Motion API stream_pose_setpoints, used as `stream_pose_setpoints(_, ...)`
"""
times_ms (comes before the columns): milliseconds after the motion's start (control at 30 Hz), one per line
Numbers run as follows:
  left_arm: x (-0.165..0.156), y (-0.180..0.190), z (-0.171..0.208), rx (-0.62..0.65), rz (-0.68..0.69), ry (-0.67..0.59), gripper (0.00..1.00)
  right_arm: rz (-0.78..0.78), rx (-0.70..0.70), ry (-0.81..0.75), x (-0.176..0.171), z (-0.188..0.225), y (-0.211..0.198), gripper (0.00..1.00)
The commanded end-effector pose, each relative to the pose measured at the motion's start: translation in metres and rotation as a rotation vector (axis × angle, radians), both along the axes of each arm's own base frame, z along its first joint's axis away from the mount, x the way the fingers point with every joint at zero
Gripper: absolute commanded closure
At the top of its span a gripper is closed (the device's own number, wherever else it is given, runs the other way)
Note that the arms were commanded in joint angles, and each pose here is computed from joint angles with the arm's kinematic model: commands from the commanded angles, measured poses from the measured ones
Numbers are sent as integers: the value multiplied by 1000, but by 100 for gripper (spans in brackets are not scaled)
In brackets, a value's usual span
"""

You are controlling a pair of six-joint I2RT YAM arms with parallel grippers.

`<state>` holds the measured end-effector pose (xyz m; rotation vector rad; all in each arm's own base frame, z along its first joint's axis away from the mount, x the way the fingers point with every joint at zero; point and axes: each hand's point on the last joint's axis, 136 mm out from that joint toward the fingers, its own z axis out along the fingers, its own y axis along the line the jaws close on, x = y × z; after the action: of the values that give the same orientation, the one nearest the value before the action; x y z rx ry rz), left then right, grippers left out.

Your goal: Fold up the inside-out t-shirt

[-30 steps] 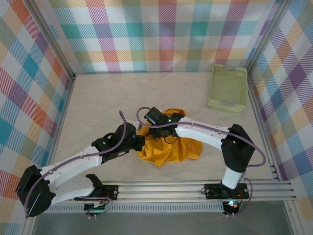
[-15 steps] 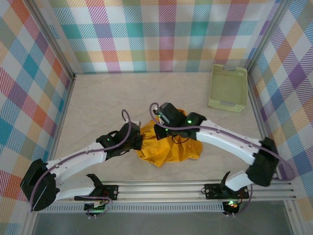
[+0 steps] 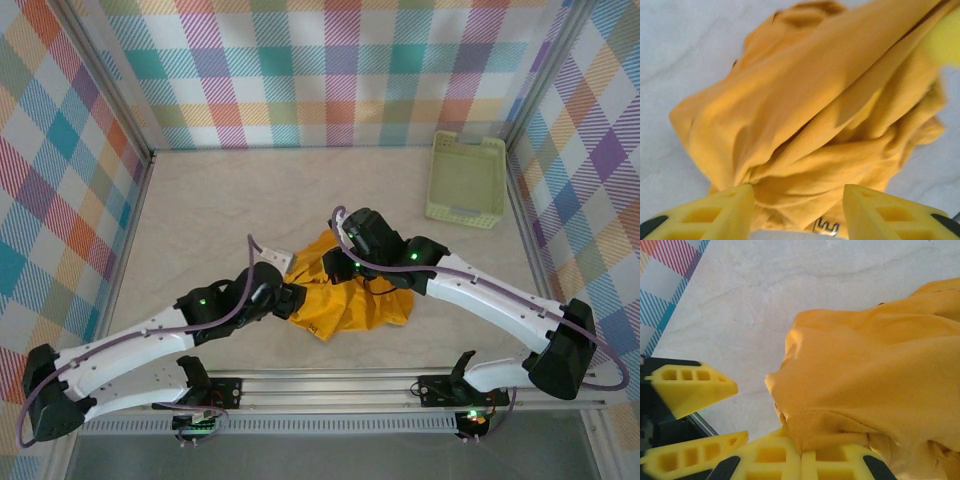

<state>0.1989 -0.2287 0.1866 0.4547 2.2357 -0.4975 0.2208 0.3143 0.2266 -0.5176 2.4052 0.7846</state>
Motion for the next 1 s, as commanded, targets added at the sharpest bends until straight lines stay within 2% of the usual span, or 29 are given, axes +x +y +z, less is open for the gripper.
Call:
stream_pose_setpoints(0, -5, -20, 6, -60, -43, -18, 53, 12, 70, -6, 2, 15, 13, 100)
stream_pose_setpoints(100, -4, -42, 12, -112, -80, -15, 63, 64, 109, 13, -5, 21, 24, 100)
stream_pose_setpoints(233, -1, -60, 19, -181, -109, -24, 65, 88, 120, 14, -11, 25, 30, 100)
stream_pose_setpoints(367, 11, -56, 12, -128, -42, -36, 63, 96, 131, 8, -15, 28, 29, 100)
stream_pose_setpoints(433, 17, -52, 9, -110, -6, -36, 70, 96, 131, 9, -15, 27, 28, 100)
stream_pose_setpoints(633, 22, -53, -1, -106, 23, -17, 82, 114, 153, 13, -20, 28, 30, 100)
stream_pose_setpoints(733, 23, -53, 2, -112, 23, -18, 90, 51, 103, -12, -11, 21, 19, 100)
stream_pose_setpoints(833, 21, -52, 6, -111, 20, -13, 98, -34, -7, -53, 4, 9, 2, 100)
stream_pose_setpoints(967, 16, -50, 20, -130, 5, -15, 100, -87, -103, -63, 21, -10, -10, 100)
